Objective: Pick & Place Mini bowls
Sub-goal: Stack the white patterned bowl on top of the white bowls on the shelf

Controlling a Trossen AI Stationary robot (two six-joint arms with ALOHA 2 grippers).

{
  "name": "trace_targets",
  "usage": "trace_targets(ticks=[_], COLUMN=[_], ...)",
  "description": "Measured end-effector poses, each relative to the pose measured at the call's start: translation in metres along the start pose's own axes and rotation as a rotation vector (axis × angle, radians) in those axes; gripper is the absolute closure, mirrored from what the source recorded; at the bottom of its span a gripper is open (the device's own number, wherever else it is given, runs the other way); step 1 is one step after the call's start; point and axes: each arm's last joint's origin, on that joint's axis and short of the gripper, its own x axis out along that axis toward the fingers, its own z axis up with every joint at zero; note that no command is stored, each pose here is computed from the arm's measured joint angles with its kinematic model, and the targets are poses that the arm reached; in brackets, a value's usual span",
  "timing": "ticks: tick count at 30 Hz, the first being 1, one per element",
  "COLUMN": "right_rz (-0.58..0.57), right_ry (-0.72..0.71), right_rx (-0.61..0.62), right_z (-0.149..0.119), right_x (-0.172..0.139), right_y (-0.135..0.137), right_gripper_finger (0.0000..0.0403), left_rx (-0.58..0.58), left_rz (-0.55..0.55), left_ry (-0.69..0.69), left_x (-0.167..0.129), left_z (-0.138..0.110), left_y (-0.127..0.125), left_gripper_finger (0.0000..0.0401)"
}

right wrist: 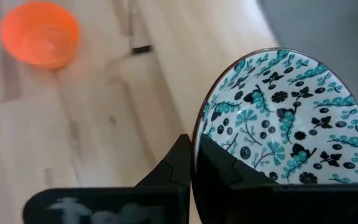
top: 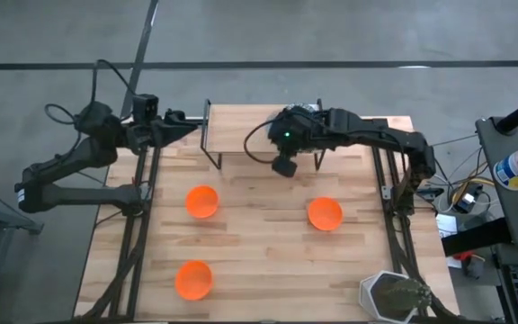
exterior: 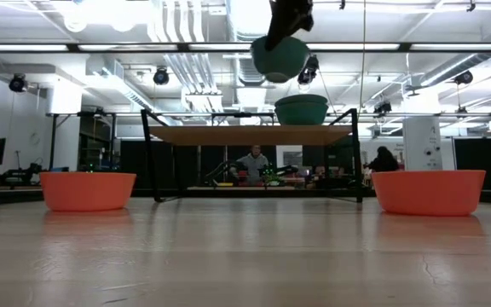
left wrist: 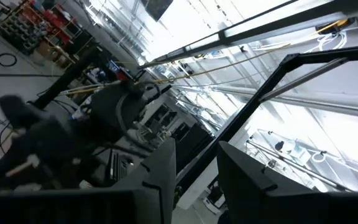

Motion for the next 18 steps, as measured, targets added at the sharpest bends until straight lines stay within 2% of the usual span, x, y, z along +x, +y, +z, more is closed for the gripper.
trace_targets(ticks=[9, 14, 18], right_rz=[-0.125, -0.139, -0.106], right_ry=[0.072, 0.084, 0.085], right_rx=[0.133, 0.188, 0.225], right_z=[-0.003, -0.005, -0.006], right_x=[-0.001, 0.007, 0.015], right_y=[-0.048, -0.071, -0.083], right_gripper_finger=[0.0392, 0.0392, 0.0392], left_rx=[0.012, 0.022, 0.022], left_rz=[0.002, 0.002, 0.002], left_ry=[0.001, 0.001, 0.001], left_x=[0.0, 0.0, 0.0], left_z=[0.0, 0.0, 0.0], left_y=[0.001, 0.001, 0.001], left_gripper_finger=[0.0291, 0.0291, 0.0291])
